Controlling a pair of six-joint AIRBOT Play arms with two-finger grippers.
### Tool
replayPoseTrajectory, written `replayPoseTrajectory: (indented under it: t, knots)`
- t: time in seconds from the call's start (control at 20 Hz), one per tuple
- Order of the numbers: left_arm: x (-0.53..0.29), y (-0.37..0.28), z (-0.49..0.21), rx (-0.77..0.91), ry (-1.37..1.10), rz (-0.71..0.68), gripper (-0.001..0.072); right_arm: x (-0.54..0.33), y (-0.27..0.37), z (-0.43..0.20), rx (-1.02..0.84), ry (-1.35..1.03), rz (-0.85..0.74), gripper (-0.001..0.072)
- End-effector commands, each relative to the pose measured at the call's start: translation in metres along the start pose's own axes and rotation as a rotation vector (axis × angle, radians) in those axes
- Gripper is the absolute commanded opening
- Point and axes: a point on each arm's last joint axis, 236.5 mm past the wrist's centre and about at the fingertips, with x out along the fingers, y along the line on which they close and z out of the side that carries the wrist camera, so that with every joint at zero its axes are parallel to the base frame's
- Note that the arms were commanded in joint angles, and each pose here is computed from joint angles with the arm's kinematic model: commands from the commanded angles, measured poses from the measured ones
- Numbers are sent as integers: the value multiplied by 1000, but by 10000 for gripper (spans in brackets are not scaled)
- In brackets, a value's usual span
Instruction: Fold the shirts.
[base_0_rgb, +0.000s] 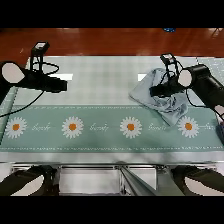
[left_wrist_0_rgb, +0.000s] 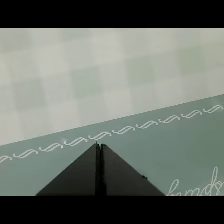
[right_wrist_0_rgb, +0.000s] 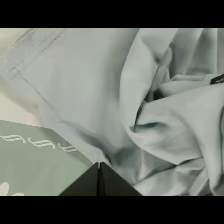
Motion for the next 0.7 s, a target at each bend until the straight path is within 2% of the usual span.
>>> replayPoseTrajectory:
  t: [0.0,0.65]
  knots:
    - [0,-3,3,-6,-11,-12,19,0,0,0,0,1,0,22]
    - [8,-2,0,-9,6,-11,20,0,1,4,0,-15,2,22]
